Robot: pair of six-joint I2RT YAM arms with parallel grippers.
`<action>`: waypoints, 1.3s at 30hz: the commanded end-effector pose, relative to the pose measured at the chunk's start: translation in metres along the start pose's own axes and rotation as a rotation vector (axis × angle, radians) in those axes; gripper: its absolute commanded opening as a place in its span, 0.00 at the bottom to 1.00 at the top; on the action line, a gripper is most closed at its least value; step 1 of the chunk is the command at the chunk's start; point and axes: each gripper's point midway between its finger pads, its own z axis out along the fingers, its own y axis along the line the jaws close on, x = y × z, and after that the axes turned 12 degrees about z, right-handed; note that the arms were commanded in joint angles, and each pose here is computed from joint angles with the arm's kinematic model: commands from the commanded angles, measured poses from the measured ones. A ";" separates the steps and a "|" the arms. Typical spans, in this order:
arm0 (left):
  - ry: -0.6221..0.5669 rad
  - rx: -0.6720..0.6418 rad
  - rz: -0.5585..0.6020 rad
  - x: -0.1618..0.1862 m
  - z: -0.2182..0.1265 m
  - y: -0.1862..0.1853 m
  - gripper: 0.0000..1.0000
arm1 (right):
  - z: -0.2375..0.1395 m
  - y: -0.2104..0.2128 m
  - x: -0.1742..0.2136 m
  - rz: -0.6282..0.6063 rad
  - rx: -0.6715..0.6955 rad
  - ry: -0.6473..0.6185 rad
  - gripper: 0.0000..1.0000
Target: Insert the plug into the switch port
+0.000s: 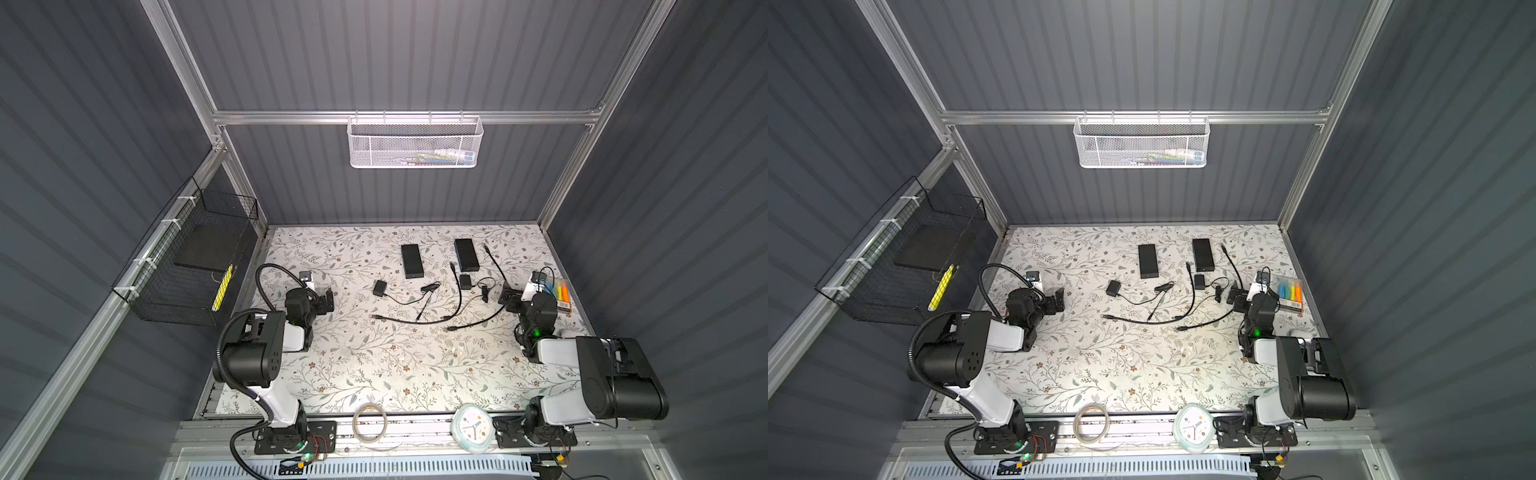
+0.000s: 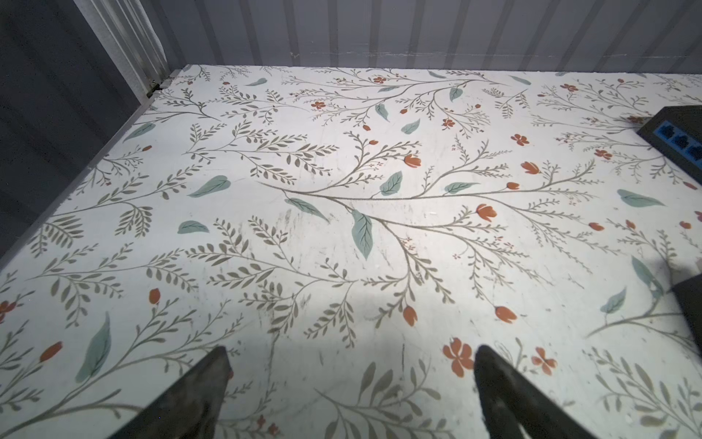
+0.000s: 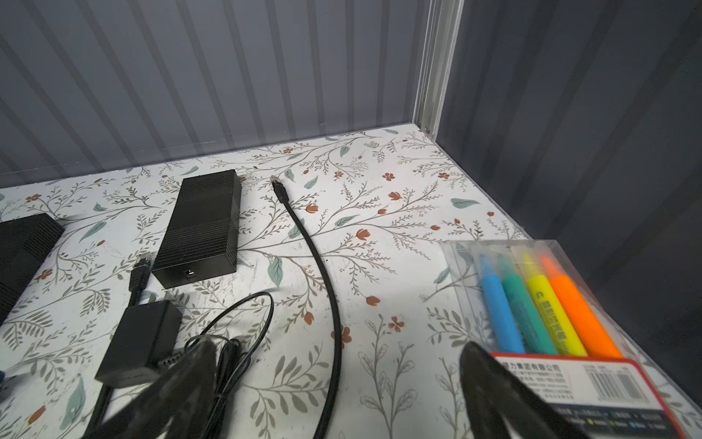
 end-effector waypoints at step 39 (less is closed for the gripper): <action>0.086 -0.110 -0.148 -0.112 -0.044 -0.003 0.85 | -0.001 0.178 -0.033 -0.199 -0.163 0.359 0.89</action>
